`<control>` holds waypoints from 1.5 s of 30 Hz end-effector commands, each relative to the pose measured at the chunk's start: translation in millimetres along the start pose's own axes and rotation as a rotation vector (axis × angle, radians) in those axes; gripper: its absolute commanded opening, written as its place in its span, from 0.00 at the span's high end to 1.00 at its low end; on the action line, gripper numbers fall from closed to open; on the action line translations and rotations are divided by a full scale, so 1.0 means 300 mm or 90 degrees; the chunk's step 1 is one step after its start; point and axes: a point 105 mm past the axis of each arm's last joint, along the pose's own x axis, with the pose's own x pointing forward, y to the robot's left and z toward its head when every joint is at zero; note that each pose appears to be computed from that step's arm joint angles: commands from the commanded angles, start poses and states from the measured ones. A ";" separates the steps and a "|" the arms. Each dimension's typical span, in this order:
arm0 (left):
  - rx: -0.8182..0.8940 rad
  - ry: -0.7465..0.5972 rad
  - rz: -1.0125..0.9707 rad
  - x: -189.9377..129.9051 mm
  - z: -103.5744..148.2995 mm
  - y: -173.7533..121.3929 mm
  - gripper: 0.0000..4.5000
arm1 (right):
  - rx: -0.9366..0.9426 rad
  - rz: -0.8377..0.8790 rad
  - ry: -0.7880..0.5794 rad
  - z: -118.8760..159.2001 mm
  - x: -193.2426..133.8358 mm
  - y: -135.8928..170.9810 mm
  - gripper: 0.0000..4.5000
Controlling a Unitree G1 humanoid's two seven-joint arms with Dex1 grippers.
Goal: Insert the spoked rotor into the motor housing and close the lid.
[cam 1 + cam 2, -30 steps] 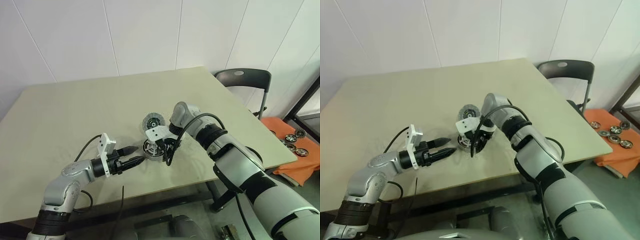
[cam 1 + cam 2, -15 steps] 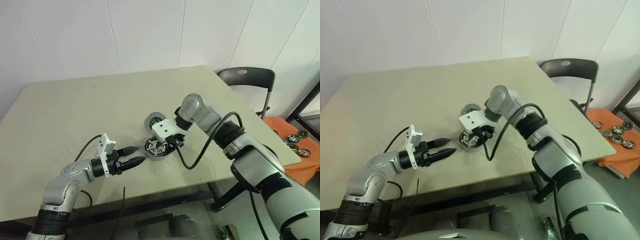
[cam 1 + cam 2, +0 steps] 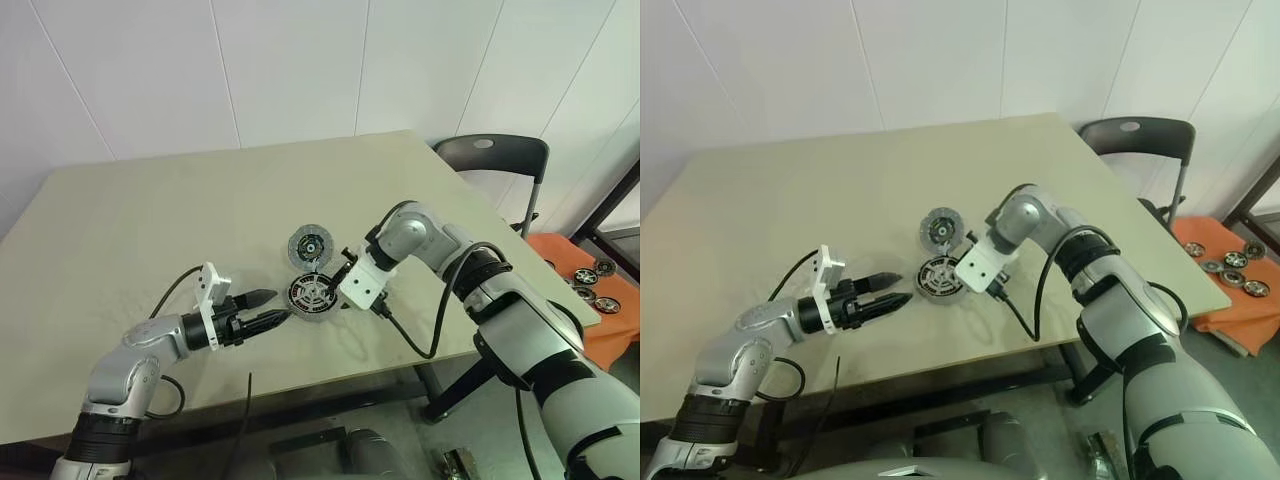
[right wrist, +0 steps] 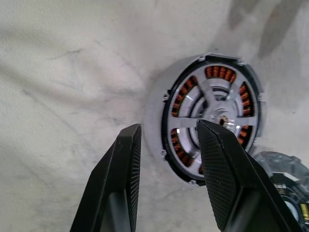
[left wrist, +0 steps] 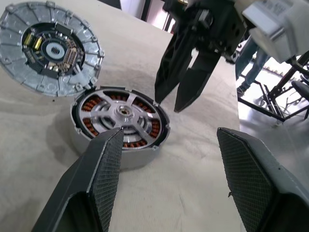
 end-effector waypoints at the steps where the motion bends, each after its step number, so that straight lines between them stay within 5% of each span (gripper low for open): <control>1: 0.020 -0.008 -0.006 -0.005 0.029 -0.005 0.27 | -0.016 -0.015 0.010 0.002 -0.016 -0.034 0.58; 28: 0.012 -0.011 0.010 -0.014 0.022 -0.011 0.27 | -0.028 -0.007 0.032 -0.005 0.042 -0.040 0.58; 33: 0.013 -0.013 0.009 -0.011 0.025 -0.010 0.27 | -0.029 -0.013 0.029 0.000 0.038 -0.051 0.85; 45: 0.013 -0.016 0.011 -0.011 0.026 -0.008 0.27 | -0.021 -0.024 0.036 -0.010 0.043 -0.052 0.85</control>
